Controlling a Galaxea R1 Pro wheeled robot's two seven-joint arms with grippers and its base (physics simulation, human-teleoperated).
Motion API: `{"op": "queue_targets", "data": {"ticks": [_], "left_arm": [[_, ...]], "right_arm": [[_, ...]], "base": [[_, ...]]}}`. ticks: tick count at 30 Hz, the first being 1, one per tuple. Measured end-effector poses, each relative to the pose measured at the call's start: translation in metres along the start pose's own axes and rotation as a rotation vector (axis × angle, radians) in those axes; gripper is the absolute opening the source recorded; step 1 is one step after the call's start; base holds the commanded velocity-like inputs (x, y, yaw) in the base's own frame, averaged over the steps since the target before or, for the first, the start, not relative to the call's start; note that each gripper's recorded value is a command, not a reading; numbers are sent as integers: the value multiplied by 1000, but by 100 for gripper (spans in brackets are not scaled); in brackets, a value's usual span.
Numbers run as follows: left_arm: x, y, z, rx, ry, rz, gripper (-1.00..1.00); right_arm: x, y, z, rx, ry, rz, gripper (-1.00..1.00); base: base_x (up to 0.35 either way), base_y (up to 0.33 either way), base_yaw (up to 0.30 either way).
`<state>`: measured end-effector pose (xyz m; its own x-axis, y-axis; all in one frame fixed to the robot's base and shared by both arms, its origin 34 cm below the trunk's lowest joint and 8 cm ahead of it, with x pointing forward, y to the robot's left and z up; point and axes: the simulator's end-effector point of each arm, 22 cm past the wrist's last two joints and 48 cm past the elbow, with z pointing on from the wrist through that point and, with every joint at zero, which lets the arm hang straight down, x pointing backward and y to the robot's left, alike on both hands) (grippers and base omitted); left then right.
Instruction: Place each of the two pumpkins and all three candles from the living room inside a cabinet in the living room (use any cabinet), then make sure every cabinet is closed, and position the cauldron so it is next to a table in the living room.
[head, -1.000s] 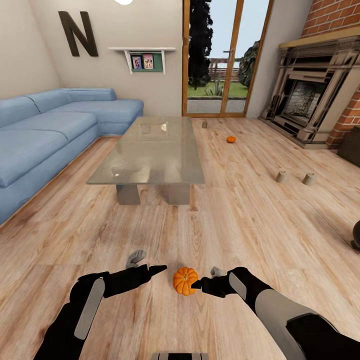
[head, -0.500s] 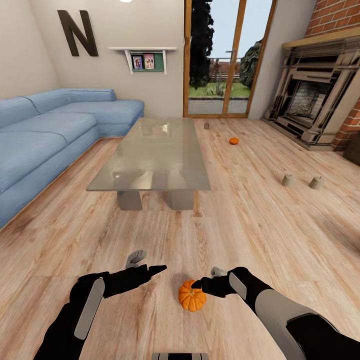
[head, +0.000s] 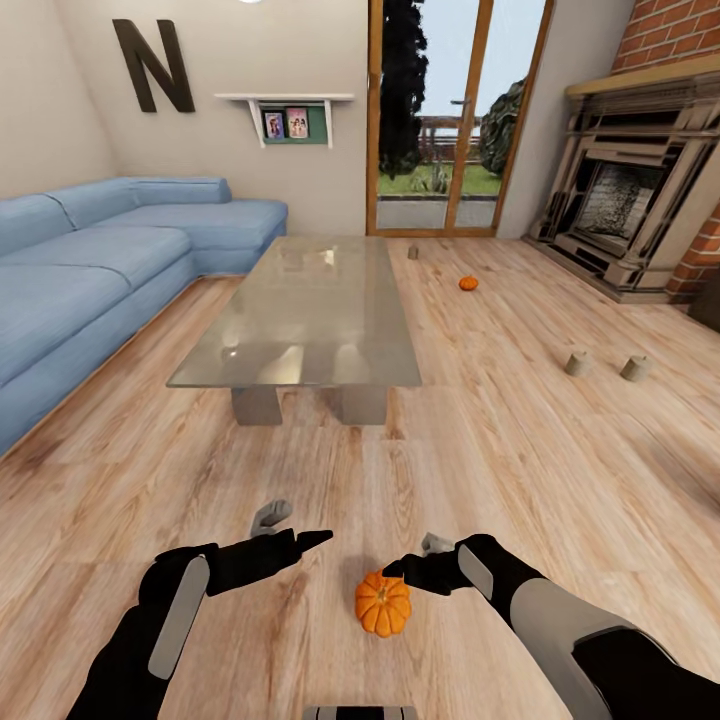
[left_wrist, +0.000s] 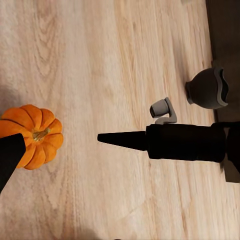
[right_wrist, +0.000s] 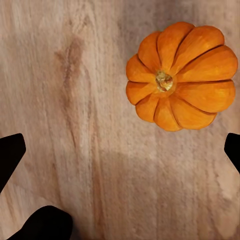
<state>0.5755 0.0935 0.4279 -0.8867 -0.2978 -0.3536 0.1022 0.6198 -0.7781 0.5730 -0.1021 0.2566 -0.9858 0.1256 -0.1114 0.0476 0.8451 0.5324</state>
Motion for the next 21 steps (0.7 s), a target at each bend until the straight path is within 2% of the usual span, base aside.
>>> {"op": "queue_targets", "data": {"ticks": [10,21], "left_arm": [[0,0,0,-1,1,1,100],[12,18,10,-14,29,-31,100]], "right_arm": [[0,0,0,1,0,0,100],[14,-13,18,8,40,23,100]], "base": [[2,-1,0],[0,0,0]]}}
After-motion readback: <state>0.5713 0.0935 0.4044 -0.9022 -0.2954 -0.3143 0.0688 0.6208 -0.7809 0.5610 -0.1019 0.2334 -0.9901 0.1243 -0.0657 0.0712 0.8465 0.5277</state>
